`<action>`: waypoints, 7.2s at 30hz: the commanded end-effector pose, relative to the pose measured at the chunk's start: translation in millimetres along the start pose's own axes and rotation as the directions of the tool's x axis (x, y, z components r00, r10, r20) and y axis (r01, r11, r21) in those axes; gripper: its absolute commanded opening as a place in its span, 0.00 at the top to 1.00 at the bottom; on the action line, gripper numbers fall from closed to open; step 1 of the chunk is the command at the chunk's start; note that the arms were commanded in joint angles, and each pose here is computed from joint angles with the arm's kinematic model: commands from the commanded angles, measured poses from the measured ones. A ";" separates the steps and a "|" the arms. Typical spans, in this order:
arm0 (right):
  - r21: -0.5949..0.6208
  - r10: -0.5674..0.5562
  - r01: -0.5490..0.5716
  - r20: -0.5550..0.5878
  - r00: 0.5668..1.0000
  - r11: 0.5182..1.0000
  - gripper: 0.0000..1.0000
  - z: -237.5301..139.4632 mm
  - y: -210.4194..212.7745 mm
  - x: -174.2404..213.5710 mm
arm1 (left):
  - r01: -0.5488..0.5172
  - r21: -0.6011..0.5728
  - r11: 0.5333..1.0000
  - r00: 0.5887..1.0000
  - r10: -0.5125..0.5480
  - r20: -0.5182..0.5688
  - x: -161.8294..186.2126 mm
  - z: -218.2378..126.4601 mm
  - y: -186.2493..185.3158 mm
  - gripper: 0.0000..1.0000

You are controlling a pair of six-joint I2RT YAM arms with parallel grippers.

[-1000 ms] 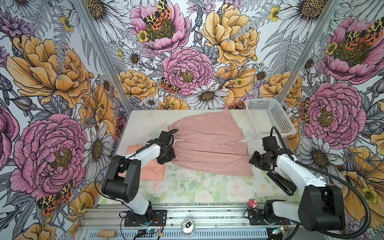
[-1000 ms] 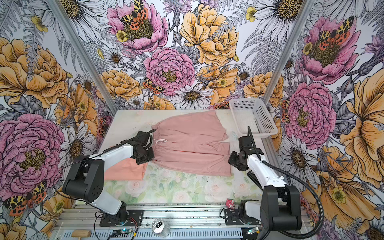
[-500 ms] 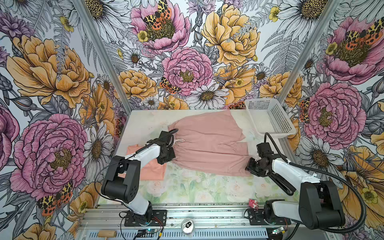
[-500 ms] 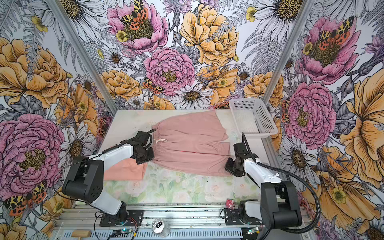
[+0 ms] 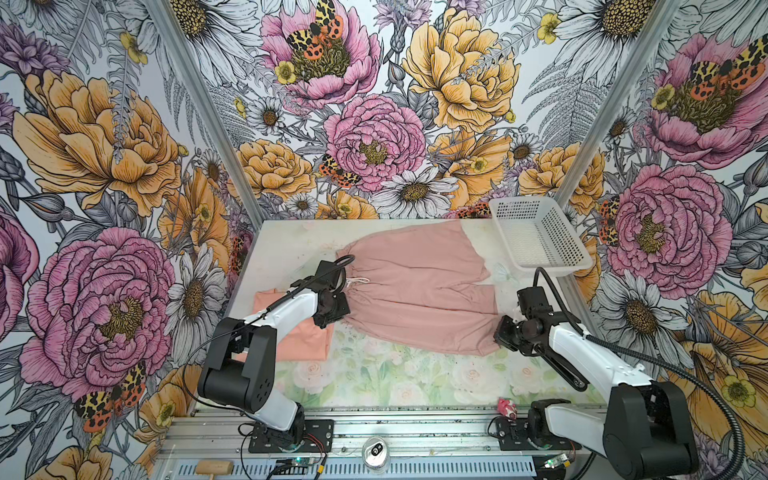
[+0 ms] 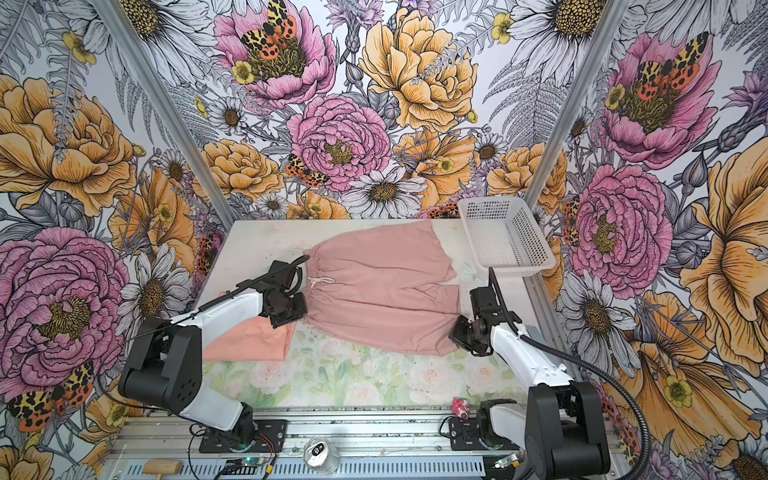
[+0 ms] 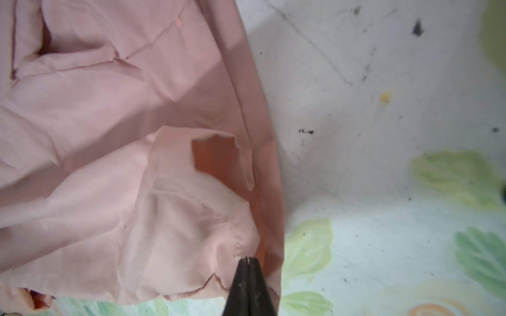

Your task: Fold and stack the mixed laundry pile

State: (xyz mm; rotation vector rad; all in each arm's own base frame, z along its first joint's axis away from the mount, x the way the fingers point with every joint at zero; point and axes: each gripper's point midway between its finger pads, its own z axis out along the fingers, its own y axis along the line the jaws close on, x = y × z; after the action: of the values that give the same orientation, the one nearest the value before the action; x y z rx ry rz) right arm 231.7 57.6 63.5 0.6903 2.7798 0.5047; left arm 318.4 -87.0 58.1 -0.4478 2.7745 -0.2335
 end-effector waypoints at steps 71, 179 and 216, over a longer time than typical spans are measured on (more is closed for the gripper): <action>-0.098 -0.002 0.028 0.255 0.967 0.995 1.00 -93.2 12.7 -18.6 | 0.072 0.176 0.982 0.985 -0.098 0.143 -4.7 -82.8 -4.6 1.00; 0.068 -0.434 0.443 0.382 0.816 0.894 1.00 19.9 263.7 -296.0 | 0.249 0.393 0.885 0.955 -0.291 0.051 -4.9 -30.8 -37.7 1.00; 0.096 -0.441 0.437 0.357 0.823 0.894 1.00 48.5 251.9 -302.0 | 0.152 0.346 0.926 0.949 -0.234 0.210 -10.4 -68.7 -36.4 0.50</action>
State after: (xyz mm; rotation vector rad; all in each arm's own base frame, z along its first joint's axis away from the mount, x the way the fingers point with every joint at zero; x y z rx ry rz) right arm 597.7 133.3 154.9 0.1184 2.5004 0.2497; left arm 320.9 -99.4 142.0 -0.6855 2.3156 -0.6692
